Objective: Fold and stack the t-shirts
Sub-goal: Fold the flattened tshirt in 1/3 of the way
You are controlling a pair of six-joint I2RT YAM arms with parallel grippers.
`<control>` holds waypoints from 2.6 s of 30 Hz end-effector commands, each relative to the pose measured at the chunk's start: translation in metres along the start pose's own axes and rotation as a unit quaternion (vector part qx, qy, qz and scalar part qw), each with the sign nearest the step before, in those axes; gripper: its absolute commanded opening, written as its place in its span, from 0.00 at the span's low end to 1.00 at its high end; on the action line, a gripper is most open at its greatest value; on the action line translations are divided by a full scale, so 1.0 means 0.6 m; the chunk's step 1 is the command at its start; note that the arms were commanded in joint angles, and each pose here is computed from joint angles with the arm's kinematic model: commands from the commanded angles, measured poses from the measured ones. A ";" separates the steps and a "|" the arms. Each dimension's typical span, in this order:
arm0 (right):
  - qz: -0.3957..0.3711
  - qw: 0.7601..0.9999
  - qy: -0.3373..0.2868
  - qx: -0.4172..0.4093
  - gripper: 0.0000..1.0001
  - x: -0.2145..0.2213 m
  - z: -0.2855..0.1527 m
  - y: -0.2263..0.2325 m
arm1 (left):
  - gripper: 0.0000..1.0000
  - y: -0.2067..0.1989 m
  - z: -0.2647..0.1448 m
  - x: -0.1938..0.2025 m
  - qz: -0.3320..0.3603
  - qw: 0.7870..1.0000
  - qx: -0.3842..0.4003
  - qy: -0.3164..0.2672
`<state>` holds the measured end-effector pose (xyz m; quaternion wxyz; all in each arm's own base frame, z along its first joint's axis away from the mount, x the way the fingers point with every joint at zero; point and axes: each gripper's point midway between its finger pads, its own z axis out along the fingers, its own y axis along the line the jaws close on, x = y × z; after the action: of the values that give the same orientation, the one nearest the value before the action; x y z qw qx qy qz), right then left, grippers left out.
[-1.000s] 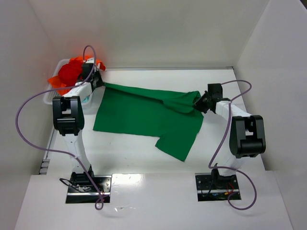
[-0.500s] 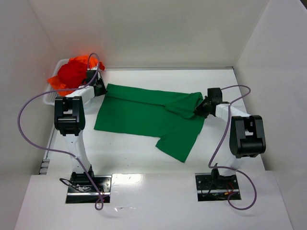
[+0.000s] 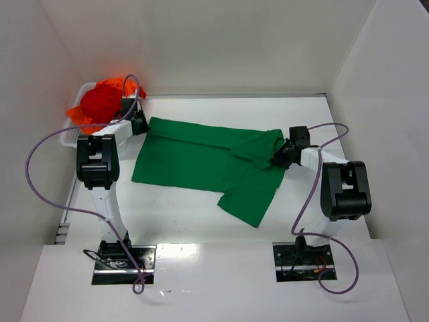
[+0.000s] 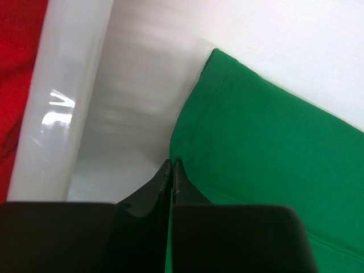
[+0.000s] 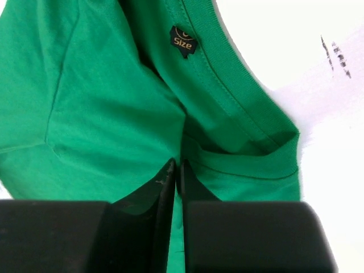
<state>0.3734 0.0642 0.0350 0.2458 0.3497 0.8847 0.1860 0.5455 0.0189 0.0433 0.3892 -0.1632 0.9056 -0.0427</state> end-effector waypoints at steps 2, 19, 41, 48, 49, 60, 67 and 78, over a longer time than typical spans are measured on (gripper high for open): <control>-0.008 1.000 -0.016 0.002 0.18 -0.020 0.006 0.001 | 0.00 0.020 0.010 -0.015 -0.010 1.000 -0.022 -0.007; -0.059 0.991 -0.114 -0.041 0.49 -0.168 -0.027 0.119 | 1.00 -0.103 -0.076 -0.103 0.030 0.995 0.079 -0.050; -0.072 0.994 -0.050 0.059 0.00 -0.169 0.133 0.037 | 1.00 -0.257 -0.126 -0.042 0.089 0.974 0.207 -0.024; -0.089 0.992 -0.053 0.069 0.00 -0.214 0.169 0.042 | 0.98 -0.236 -0.100 -0.014 0.081 0.981 0.178 -0.001; -0.095 0.992 -0.042 0.070 0.00 -0.211 0.173 0.041 | 0.98 -0.236 -0.100 -0.014 0.081 0.981 0.178 -0.001; -0.117 0.989 -0.086 0.033 0.00 -0.326 0.216 0.130 | 0.96 -0.212 -0.090 0.013 0.080 0.985 0.148 0.020; -0.119 0.989 -0.089 0.000 0.03 -0.351 0.181 0.162 | 0.91 -0.210 -0.109 0.012 0.076 0.986 0.149 0.017; -0.122 0.974 -0.175 -0.075 0.51 -0.347 -0.070 0.222 | 0.91 -0.210 -0.199 -0.010 0.029 0.987 0.158 -0.011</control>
<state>0.5547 0.0041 0.1169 0.3558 0.2613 0.8863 0.1400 0.4982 -0.1042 0.1192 0.3848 -0.0564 0.9079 -0.1562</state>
